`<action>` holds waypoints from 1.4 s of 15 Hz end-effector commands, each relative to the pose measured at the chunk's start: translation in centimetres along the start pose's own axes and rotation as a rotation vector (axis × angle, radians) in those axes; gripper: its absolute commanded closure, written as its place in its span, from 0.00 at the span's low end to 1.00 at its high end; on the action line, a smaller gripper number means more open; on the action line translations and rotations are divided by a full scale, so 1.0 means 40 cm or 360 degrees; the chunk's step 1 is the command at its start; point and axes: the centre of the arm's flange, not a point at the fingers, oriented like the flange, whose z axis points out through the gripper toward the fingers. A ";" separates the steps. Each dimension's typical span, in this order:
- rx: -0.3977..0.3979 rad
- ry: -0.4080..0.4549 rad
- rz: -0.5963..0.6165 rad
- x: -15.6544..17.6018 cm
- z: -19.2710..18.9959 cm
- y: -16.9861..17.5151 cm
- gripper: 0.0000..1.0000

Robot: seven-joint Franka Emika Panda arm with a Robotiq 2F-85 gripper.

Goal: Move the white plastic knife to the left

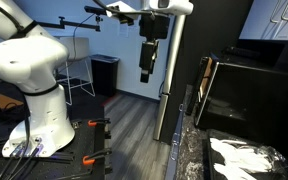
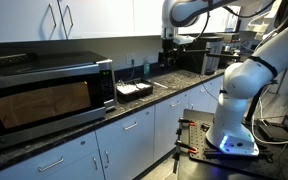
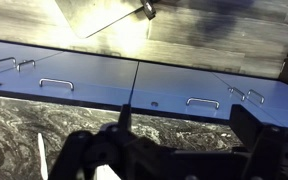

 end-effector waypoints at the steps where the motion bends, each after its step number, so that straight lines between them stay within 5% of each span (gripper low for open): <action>1: 0.0047 -0.0006 0.0138 -0.049 0.004 0.088 0.00; 10: 0.0031 0.0018 0.0080 0.005 0.021 0.095 0.00; 21: -0.0010 -0.0162 0.0045 0.044 0.115 0.369 0.00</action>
